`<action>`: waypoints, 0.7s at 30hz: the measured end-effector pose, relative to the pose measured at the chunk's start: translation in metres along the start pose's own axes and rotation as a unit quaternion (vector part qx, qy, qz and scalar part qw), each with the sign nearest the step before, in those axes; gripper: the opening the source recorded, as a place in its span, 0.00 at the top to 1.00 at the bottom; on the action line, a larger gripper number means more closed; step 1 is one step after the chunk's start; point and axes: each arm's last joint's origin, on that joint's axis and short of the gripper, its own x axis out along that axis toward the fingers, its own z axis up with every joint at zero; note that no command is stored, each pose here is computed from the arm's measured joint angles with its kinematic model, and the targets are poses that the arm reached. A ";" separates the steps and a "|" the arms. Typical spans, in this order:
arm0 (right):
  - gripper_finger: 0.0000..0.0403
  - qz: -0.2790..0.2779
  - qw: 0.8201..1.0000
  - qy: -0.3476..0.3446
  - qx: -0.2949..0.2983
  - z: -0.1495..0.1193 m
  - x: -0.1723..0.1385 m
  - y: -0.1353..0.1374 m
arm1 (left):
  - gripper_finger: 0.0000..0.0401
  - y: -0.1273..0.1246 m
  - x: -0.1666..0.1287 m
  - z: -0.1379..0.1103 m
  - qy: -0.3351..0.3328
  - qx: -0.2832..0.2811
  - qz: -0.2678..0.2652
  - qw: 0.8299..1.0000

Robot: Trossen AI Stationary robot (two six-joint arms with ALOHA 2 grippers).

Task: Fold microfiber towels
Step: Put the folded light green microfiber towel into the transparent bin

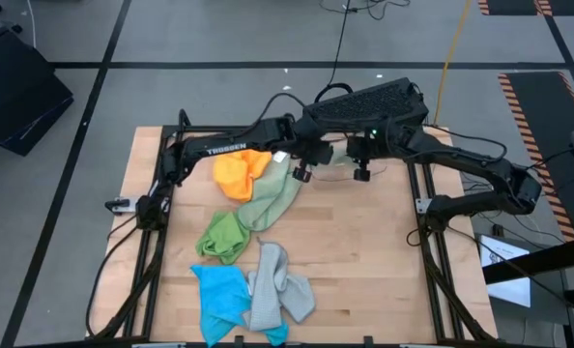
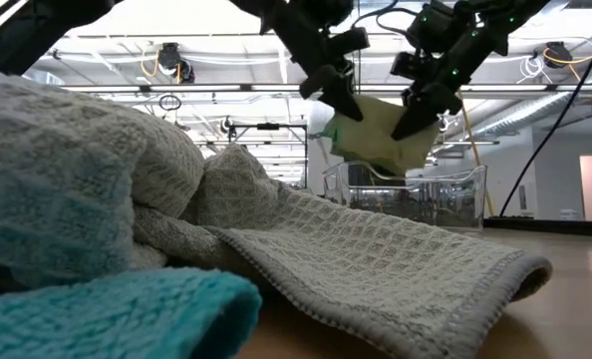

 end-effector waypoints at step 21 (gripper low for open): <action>0.97 0.041 0.997 0.057 0.024 -0.020 0.008 -0.007 | 0.93 0.009 0.031 -0.037 -0.019 -0.066 0.029 0.997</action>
